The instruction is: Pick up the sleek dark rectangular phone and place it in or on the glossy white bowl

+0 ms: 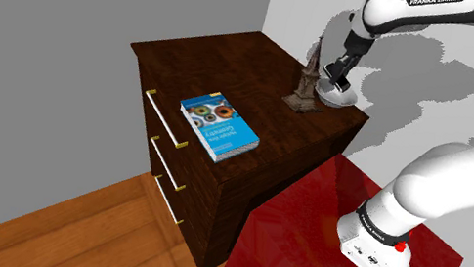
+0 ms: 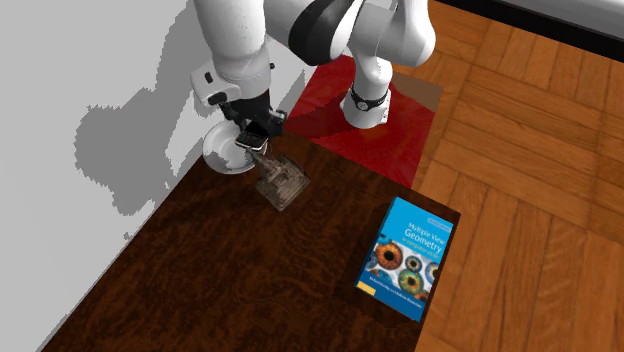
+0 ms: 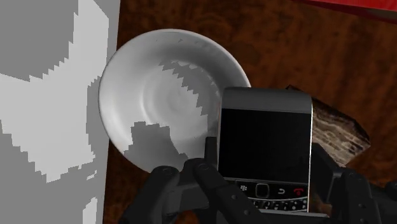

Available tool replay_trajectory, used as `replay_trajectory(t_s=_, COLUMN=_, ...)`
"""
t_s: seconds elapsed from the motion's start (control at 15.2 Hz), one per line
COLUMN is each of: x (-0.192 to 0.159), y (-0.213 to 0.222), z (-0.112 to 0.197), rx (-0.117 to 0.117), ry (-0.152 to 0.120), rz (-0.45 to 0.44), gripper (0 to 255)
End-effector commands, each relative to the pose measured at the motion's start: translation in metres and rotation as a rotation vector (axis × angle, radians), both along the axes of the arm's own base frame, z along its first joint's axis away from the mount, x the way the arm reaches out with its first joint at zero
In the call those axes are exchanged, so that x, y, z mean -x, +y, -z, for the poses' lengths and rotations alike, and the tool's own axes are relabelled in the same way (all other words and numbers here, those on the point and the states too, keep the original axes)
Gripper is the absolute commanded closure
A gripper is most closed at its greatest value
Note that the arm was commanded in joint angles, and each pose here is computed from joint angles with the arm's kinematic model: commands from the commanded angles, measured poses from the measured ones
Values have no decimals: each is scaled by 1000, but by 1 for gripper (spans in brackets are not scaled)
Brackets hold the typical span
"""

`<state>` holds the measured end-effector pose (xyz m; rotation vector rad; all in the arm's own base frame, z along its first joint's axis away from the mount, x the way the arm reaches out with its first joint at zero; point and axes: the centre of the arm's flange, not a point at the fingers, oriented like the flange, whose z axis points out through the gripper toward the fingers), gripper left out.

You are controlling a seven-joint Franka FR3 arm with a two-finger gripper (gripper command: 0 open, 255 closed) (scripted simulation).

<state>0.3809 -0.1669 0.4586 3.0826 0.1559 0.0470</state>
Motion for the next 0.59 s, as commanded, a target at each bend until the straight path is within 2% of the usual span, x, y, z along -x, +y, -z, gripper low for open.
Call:
replay_trajectory(t_s=0.0, x=-3, y=-27, z=0, rx=1, ry=0, rz=-1, gripper=255)
replay_trajectory(t_s=0.26, x=-7, y=-80, z=-1, rx=1, ry=0, rz=-1, gripper=255)
replay_trajectory(t_s=0.53, x=-7, y=-80, z=20, rx=1, ry=0, rz=-1, gripper=255)
